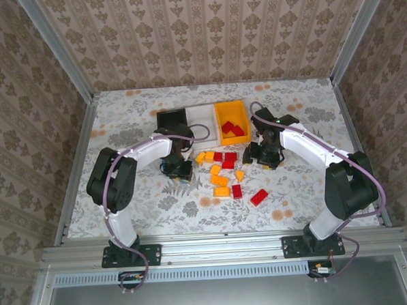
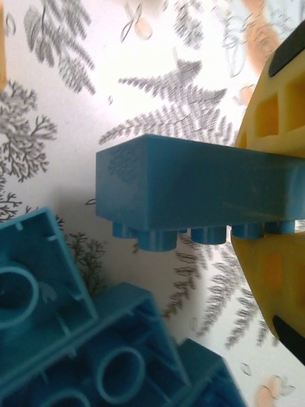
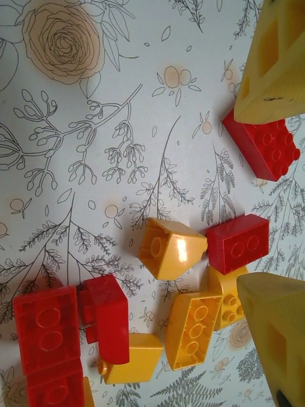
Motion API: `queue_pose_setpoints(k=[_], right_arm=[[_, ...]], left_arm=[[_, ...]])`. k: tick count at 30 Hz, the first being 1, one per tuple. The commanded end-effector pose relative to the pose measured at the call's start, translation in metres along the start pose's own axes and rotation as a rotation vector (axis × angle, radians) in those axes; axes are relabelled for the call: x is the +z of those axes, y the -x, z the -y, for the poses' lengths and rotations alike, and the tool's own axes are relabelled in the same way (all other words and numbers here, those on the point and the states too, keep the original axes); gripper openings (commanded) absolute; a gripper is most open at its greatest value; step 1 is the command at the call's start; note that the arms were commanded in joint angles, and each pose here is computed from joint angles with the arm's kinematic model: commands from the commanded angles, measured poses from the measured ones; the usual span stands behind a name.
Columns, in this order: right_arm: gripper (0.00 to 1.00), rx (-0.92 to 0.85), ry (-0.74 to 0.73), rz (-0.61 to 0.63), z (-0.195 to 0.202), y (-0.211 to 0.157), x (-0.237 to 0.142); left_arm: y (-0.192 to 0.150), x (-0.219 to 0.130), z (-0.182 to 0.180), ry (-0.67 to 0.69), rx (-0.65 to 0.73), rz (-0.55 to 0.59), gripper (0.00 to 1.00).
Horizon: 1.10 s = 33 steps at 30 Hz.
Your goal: Sort the legos into containers by color
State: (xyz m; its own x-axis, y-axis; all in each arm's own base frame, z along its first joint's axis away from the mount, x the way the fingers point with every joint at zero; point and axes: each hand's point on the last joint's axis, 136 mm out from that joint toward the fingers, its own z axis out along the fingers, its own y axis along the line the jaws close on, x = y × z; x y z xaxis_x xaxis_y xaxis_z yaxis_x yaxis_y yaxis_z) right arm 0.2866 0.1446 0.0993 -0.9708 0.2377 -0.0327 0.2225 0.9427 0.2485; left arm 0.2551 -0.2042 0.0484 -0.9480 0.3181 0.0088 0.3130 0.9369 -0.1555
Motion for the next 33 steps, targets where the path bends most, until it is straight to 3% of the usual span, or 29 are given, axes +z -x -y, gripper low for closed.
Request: queue_pose_setpoints(k=[1, 8, 12, 22, 33], right_arm=[[0.64, -0.018, -0.024, -0.001, 0.005, -0.005, -0.003], [0.64, -0.011, -0.004, -0.007, 0.000, -0.002, 0.005], [0.64, -0.009, 0.004, -0.007, -0.002, -0.001, 0.007], [0.64, -0.014, -0.039, -0.008, 0.014, -0.015, -0.002], [0.64, 0.035, -0.085, -0.009, 0.042, -0.043, -0.002]], left_arm=[[-0.011, -0.039, 0.002, -0.027, 0.010, 0.040, 0.23], [0.027, -0.107, -0.021, -0.110, -0.104, 0.200, 0.24], [0.067, -0.117, -0.037, -0.123, -0.152, 0.240, 0.24], [0.145, -0.089, -0.050, -0.118, -0.173, 0.234, 0.24], [0.159, -0.052, -0.059, -0.083, -0.138, 0.141, 0.26]])
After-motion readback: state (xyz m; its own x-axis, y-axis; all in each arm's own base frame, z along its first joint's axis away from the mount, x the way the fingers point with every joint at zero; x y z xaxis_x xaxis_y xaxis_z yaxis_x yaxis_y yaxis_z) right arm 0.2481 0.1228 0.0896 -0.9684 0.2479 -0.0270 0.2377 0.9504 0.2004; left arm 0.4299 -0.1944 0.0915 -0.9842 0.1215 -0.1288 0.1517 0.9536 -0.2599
